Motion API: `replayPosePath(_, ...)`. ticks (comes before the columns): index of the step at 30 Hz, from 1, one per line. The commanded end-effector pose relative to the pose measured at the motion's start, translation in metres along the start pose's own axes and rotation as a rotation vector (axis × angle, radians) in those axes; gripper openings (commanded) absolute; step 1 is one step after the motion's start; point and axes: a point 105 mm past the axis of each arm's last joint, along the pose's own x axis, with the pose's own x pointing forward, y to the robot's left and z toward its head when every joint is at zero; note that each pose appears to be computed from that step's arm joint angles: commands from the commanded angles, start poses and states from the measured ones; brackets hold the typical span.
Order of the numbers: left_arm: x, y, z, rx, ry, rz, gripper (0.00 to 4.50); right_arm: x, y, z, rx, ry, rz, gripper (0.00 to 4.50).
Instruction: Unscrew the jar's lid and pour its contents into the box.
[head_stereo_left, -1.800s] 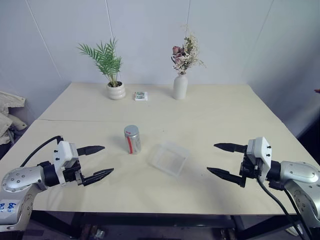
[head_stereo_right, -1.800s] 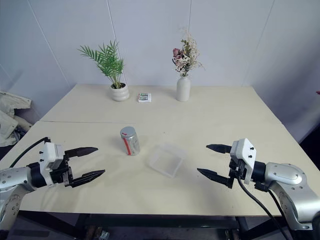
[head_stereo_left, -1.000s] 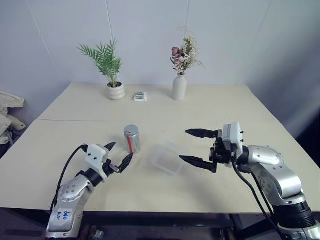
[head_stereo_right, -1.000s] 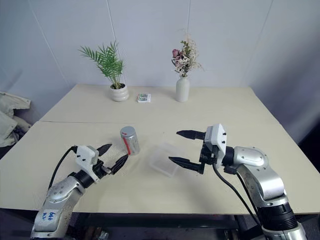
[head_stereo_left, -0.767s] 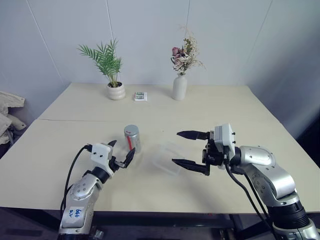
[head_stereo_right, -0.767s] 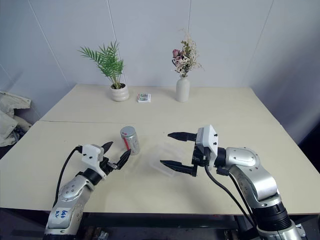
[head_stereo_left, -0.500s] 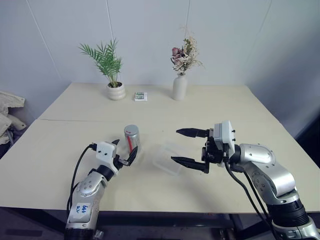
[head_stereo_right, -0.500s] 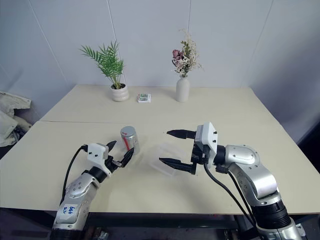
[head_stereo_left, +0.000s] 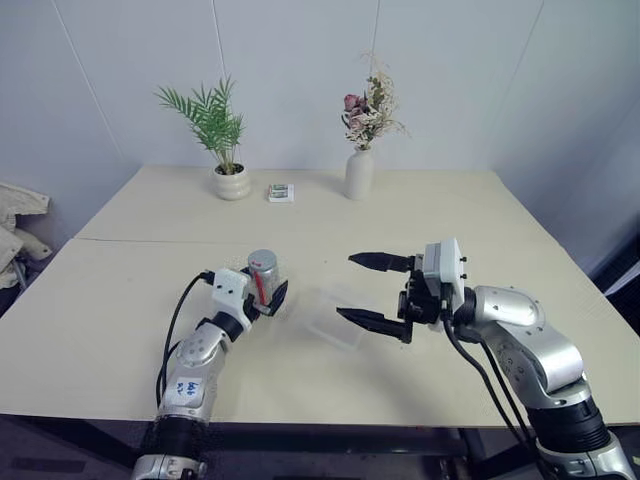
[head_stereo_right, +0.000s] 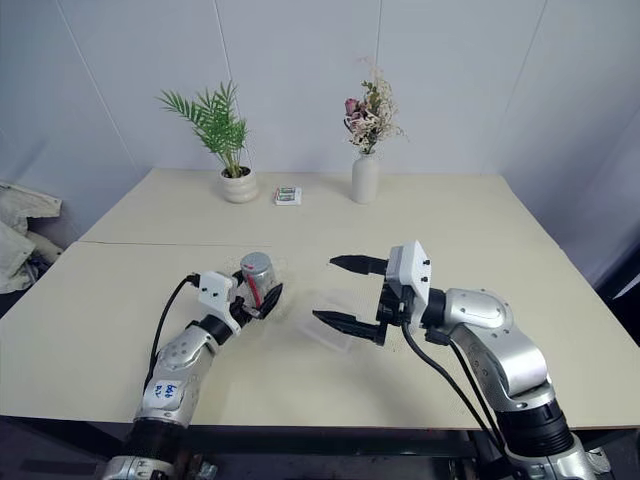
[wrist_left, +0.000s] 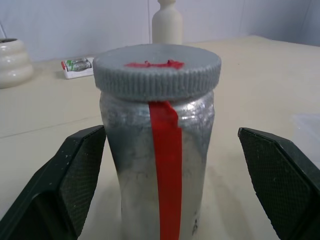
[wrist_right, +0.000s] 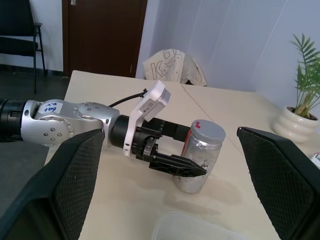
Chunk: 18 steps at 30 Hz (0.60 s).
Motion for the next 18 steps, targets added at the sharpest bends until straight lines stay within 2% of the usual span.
replayPosePath(1, 0.006, 0.001, 0.010, 0.033, -0.047, 0.000, 4.48, 0.003, 0.004, 0.014, -0.051, -0.037, 0.004, 4.50)
replayPosePath(3, 0.006, 0.002, 0.011, 0.048, -0.051, 0.004, 4.48, 0.003, 0.004, 0.014, -0.047, -0.041, -0.002, 4.50)
replayPosePath(4, 0.005, 0.004, 0.011, 0.063, -0.045, 0.013, 4.29, 0.003, 0.004, 0.013, -0.046, -0.043, -0.005, 4.50)
replayPosePath(6, 0.004, 0.006, 0.010, 0.068, -0.044, 0.018, 3.85, 0.003, 0.004, 0.013, -0.043, -0.047, -0.013, 4.50)
replayPosePath(12, 0.004, 0.004, 0.006, 0.067, -0.031, 0.002, 2.07, 0.004, 0.003, 0.014, -0.042, -0.055, -0.022, 4.50)
replayPosePath(18, 0.004, -0.003, 0.018, 0.049, -0.079, -0.060, 2.06, 0.006, 0.001, 0.014, -0.037, -0.057, -0.033, 4.50)
